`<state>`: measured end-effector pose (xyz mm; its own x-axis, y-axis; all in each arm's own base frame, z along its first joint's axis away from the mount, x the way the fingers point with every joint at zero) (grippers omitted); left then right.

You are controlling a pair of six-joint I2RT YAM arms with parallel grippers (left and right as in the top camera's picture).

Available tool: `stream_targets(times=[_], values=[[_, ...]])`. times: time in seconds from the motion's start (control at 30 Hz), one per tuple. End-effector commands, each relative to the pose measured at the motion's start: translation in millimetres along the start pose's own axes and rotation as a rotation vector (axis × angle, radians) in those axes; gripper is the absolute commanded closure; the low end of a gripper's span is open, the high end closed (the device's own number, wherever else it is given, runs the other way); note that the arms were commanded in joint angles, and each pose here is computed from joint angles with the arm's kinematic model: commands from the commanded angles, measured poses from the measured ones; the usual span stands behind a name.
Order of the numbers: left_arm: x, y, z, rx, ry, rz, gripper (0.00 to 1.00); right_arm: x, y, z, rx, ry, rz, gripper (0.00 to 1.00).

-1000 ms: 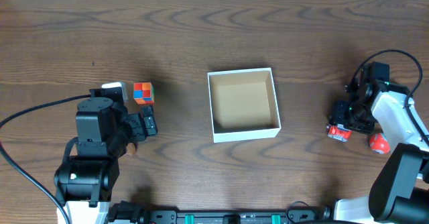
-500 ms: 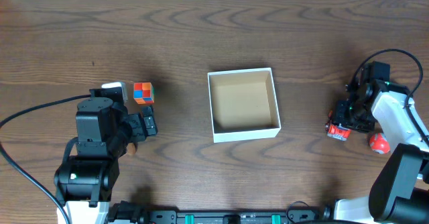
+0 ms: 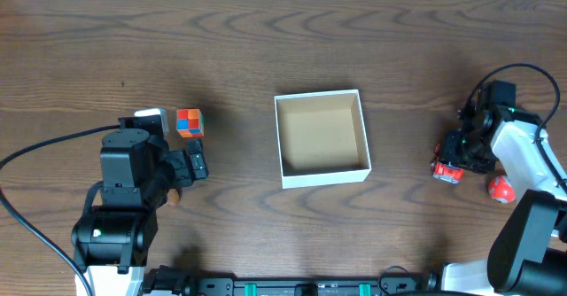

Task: Pack container
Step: 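Lower the right gripper onto the red-grey toy truck and grasp it, then carry the truck into the white box and open the right gripper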

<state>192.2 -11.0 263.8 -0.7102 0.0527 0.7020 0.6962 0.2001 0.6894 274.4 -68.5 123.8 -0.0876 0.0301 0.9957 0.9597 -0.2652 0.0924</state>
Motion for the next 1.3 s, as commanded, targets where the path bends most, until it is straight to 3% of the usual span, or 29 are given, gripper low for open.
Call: stream_targets(times=[0.0, 0.47, 0.87, 1.27], values=[[4, 6, -2, 0.008, -0.009, -0.019, 0.02, -3, 0, 2, -0.014, -0.002, 0.001, 0.99], [4, 6, -2, 0.008, -0.009, -0.019, 0.02, 4, 5, 3, -0.031, 0.004, -0.033, 0.99], [4, 6, -2, 0.008, -0.009, -0.019, 0.02, 54, 6, 15, 0.013, 0.023, -0.244, 0.99], [4, 6, -2, 0.008, -0.009, -0.019, 0.02, 80, 0, 29, 0.064, 0.044, -0.337, 0.99]])
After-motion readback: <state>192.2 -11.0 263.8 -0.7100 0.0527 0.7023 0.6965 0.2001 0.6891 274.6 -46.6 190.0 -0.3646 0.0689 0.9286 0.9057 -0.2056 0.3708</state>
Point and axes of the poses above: each gripper's point midway between its finger pads, its own x axis back along the fingers, its own z axis along the line the jaws close on, y = z × x, the point moved 9 cm from there along x, back along the fingers, and after that the axes turned 2 degrees about x, right-handed, at the moved point
